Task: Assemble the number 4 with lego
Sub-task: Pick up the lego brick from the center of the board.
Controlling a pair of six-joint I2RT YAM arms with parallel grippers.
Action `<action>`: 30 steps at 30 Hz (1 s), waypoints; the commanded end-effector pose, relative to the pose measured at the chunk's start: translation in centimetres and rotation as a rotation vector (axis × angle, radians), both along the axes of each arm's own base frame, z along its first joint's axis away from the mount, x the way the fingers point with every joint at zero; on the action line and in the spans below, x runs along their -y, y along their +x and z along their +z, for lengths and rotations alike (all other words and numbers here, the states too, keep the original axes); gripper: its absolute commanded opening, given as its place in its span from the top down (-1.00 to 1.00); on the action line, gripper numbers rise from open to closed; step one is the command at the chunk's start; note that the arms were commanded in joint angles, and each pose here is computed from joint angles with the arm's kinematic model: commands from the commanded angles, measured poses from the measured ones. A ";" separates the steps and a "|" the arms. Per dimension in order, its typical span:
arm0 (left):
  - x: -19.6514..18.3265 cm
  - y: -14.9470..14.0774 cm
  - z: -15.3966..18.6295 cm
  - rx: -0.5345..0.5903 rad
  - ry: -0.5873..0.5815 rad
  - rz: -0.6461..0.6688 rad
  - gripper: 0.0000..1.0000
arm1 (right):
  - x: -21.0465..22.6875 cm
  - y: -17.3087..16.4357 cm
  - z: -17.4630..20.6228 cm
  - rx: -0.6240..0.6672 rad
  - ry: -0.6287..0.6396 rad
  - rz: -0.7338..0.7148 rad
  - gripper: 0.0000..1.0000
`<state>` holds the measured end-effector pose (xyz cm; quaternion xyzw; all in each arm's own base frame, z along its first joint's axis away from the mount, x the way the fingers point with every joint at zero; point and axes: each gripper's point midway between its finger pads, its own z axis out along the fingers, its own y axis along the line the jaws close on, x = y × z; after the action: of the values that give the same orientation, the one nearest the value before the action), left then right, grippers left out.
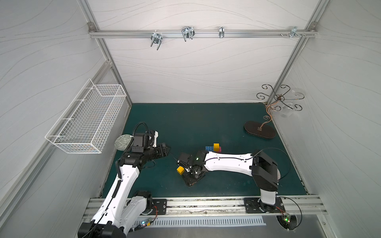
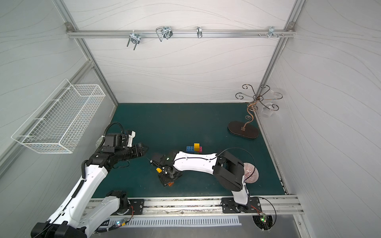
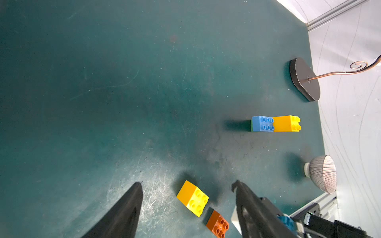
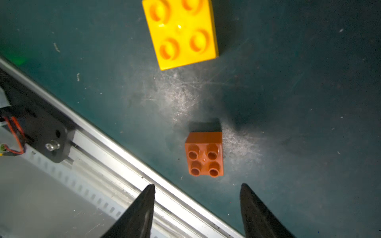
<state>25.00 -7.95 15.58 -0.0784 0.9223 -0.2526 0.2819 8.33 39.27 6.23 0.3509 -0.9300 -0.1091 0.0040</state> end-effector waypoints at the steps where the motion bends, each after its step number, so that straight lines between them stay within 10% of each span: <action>1: 0.1 0.6 0.5 0.019 -0.041 0.011 -0.46 | 0.8 0.3 -0.7 0.034 -0.088 -0.014 -0.30; 30: -1.8 0.7 0.6 0.026 -0.014 0.093 -0.46 | 0.3 0.2 -3.1 0.094 -0.248 0.064 0.23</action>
<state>25.20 -6.35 15.27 -0.1193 0.9190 -0.2447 0.2850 8.97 39.43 3.44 0.3735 -0.9276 0.0031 -0.0033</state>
